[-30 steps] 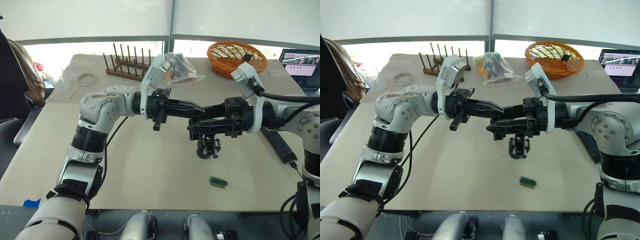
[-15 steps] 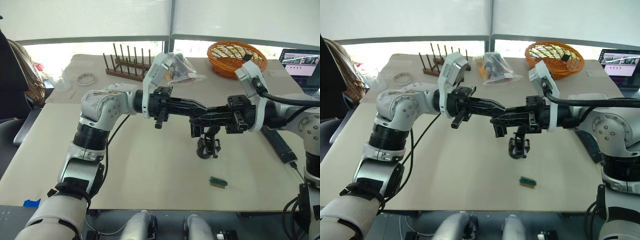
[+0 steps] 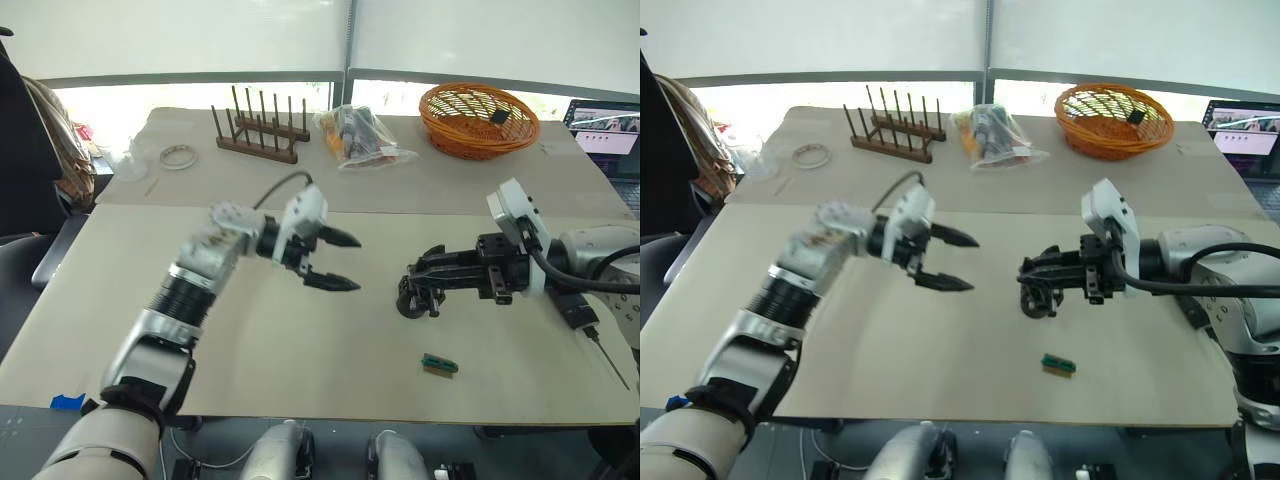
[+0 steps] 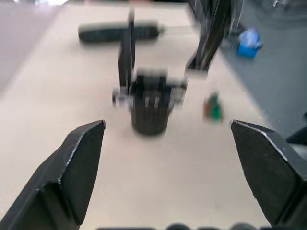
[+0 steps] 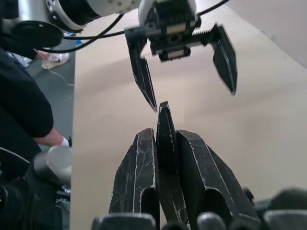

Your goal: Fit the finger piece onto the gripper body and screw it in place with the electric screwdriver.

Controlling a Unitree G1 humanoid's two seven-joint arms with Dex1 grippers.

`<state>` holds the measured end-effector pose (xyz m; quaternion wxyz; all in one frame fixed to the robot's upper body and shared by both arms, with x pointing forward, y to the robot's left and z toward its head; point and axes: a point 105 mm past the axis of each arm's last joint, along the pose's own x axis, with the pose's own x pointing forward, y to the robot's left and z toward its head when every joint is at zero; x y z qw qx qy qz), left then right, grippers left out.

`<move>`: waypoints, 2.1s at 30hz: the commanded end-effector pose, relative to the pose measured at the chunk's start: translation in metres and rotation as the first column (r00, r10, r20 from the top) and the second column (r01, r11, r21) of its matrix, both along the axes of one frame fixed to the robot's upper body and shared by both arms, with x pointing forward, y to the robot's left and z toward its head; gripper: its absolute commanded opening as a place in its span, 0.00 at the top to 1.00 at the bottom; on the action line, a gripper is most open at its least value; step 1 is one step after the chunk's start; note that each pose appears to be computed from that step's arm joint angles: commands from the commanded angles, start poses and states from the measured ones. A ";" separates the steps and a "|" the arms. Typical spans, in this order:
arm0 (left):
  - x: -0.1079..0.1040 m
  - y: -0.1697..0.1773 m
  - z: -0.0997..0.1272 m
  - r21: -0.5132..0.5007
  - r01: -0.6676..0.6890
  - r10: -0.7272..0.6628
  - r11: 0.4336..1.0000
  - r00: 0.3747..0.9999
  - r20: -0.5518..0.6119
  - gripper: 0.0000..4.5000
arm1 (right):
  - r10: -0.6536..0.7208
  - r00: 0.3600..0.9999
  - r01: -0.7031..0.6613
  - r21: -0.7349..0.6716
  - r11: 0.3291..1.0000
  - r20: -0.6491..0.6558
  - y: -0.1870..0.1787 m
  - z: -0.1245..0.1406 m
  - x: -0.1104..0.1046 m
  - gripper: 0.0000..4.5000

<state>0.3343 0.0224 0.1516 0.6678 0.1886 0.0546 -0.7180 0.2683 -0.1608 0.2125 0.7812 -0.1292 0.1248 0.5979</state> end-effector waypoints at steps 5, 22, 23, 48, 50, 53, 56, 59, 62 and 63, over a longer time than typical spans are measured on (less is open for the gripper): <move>0.004 -0.051 -0.037 -0.004 -0.014 0.014 1.000 0.998 0.054 0.00 | -0.065 0.994 0.066 -0.016 0.998 0.093 -0.021 0.014 -0.007 0.95; -0.004 -0.106 -0.049 -0.086 -0.024 0.025 0.996 1.000 0.014 0.00 | -0.142 0.985 0.144 -0.012 0.990 0.097 -0.027 0.005 -0.017 0.95; -0.004 -0.108 -0.048 -0.087 -0.024 0.026 0.996 1.000 0.014 0.00 | -0.141 0.985 0.143 -0.014 0.990 0.100 -0.028 0.004 -0.017 0.95; 0.013 -0.063 -0.054 -0.028 -0.022 0.025 0.999 0.994 0.110 0.49 | 0.038 0.982 -0.059 0.113 0.992 0.185 0.010 -0.006 0.012 0.95; 0.015 -0.062 -0.055 -0.033 -0.038 0.041 0.999 0.996 0.085 0.49 | 0.043 0.980 -0.067 0.118 0.991 0.195 0.013 -0.008 0.015 0.95; 0.015 -0.061 -0.057 -0.033 -0.040 0.042 0.999 0.997 0.061 0.49 | 0.057 0.977 -0.084 0.124 0.989 0.206 0.016 -0.010 0.016 0.95; 0.016 -0.058 -0.058 -0.026 -0.048 0.049 0.999 0.997 0.064 0.49 | 0.069 0.979 -0.094 0.128 0.987 0.193 0.016 -0.013 0.017 0.95; 0.017 -0.057 -0.059 -0.026 -0.058 0.060 0.998 0.996 0.065 0.49 | 0.081 0.981 -0.102 0.116 0.988 0.178 0.015 -0.020 0.016 0.95; 0.018 -0.057 -0.058 -0.027 -0.064 0.066 0.998 0.996 0.065 0.49 | 0.087 0.983 -0.105 0.105 0.989 0.161 0.015 -0.027 0.017 0.95; 0.017 -0.058 -0.059 -0.027 -0.064 0.065 0.998 0.996 0.065 0.49 | 0.086 0.984 -0.103 0.104 0.989 0.158 0.015 -0.028 0.018 0.95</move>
